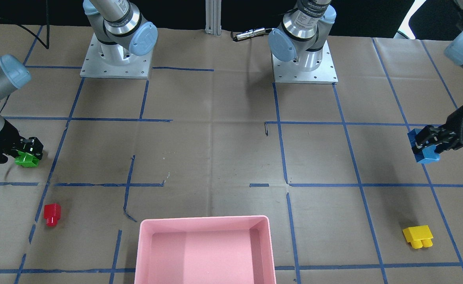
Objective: Put all blocks into box
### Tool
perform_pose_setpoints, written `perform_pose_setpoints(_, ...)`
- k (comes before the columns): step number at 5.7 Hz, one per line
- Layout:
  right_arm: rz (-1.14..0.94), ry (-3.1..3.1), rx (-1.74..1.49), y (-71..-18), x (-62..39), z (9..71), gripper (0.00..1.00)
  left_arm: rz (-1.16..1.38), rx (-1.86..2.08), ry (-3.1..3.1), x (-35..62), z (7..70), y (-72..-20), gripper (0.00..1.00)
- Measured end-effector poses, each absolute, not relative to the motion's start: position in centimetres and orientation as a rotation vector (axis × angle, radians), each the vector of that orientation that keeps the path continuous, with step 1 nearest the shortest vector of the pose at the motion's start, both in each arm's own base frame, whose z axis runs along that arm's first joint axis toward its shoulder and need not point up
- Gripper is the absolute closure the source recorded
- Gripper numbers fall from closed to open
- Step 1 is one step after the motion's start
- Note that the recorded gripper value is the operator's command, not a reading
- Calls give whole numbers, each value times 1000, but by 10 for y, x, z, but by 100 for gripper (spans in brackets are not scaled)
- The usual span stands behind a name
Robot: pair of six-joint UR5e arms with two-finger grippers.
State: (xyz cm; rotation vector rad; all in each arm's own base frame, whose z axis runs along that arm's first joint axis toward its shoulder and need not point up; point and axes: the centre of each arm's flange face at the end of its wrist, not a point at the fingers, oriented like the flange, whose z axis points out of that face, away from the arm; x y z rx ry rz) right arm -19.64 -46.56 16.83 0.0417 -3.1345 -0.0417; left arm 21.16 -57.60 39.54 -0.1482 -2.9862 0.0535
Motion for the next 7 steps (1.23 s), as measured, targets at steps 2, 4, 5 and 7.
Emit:
perform_pose_setpoints(2,-48,-3132,47,-470,-197,181,86,96,-121,-3007,85,429,-674,75)
perform_pose_setpoints(4,-7,-3115,61,-491,-203,245,87,137,71,-3002,-75,436,-725,74)
perform_pose_setpoints(5,18,-3102,87,-506,-201,280,90,160,146,-2988,-158,426,-734,74)
perform_pose_setpoints(7,29,-3105,96,-529,-193,328,90,227,189,-2975,-240,379,-752,67)
